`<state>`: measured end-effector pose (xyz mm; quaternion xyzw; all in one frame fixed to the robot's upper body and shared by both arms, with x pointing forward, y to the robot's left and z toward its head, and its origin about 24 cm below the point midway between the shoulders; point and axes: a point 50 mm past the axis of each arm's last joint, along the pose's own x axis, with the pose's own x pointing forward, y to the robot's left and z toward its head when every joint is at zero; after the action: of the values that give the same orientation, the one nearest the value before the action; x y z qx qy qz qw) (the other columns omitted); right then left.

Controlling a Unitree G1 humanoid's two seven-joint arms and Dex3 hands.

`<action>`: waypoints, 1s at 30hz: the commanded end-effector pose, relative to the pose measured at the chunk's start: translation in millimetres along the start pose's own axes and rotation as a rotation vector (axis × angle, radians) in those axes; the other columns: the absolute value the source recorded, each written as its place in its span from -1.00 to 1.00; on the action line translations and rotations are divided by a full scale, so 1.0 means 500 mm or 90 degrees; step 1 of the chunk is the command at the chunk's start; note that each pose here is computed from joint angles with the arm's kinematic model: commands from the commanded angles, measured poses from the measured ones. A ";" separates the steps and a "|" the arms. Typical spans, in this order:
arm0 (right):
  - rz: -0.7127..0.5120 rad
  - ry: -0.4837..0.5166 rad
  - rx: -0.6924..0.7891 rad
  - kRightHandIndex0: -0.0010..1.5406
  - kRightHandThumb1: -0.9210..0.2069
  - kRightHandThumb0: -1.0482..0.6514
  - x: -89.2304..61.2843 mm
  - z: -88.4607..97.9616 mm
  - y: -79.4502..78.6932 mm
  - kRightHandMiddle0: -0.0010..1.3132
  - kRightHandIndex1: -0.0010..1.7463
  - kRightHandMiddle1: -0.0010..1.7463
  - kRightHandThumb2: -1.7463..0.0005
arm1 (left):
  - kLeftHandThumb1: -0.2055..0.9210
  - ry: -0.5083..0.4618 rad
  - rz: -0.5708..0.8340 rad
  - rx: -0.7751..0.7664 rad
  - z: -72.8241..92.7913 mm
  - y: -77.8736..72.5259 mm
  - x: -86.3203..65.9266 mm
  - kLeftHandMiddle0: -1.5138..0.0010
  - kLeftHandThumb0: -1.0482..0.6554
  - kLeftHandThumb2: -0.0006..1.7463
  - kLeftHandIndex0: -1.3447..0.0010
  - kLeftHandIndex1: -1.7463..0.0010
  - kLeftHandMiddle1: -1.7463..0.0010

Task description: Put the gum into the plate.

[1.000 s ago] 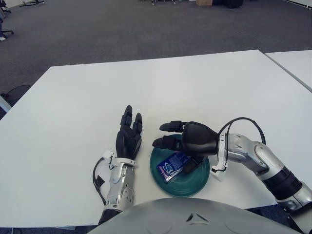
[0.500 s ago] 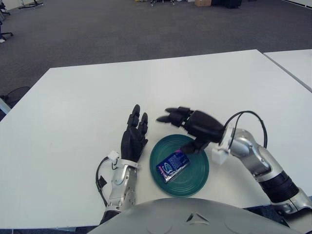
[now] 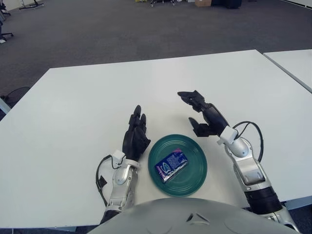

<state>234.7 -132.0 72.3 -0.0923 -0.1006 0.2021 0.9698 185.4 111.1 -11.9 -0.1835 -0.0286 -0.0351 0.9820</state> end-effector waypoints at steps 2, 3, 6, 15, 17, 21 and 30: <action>-0.085 0.059 0.125 -0.67 -1.00 -0.72 -0.016 -0.040 -0.047 -1.00 -1.00 -0.35 0.10 | 1.00 0.133 0.110 -0.039 -0.086 0.029 -0.080 0.90 -1.00 0.22 1.00 0.65 1.00; -0.098 0.068 0.137 -0.67 -1.00 -0.70 -0.022 -0.048 -0.059 -1.00 -1.00 -0.35 0.10 | 1.00 0.132 0.108 -0.038 -0.085 0.030 -0.081 0.91 -1.00 0.22 1.00 0.65 1.00; -0.145 0.100 0.159 -0.66 -1.00 -0.68 -0.044 -0.076 -0.087 -1.00 -0.99 -0.30 0.09 | 1.00 0.129 0.093 -0.027 -0.081 0.032 -0.083 0.93 -1.00 0.23 1.00 0.65 1.00; -0.184 0.150 0.167 -0.59 -1.00 -0.61 -0.073 -0.108 -0.086 -1.00 -0.97 -0.16 0.07 | 1.00 0.128 0.069 -0.004 -0.075 0.034 -0.089 0.97 -1.00 0.24 1.00 0.75 1.00; -0.186 0.158 0.168 -0.59 -1.00 -0.59 -0.077 -0.114 -0.084 -1.00 -0.97 -0.15 0.07 | 1.00 0.128 0.066 0.003 -0.074 0.034 -0.091 0.97 -1.00 0.24 1.00 0.78 1.00; -0.186 0.203 0.179 -0.59 -1.00 -0.55 -0.099 -0.148 -0.068 -1.00 -0.97 -0.16 0.06 | 1.00 0.129 0.070 0.013 -0.072 0.037 -0.092 0.98 -1.00 0.24 1.00 0.83 1.00; -0.187 0.239 0.185 -0.65 -1.00 -0.49 -0.117 -0.176 -0.025 -1.00 -0.99 -0.27 0.00 | 1.00 0.124 0.067 0.017 -0.064 0.041 -0.091 0.97 -1.00 0.22 1.00 0.86 1.00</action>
<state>221.5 -188.4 5.7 0.0177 0.0389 0.0534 0.9977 184.6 114.4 -13.3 -0.1605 -0.0272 -0.0401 0.9858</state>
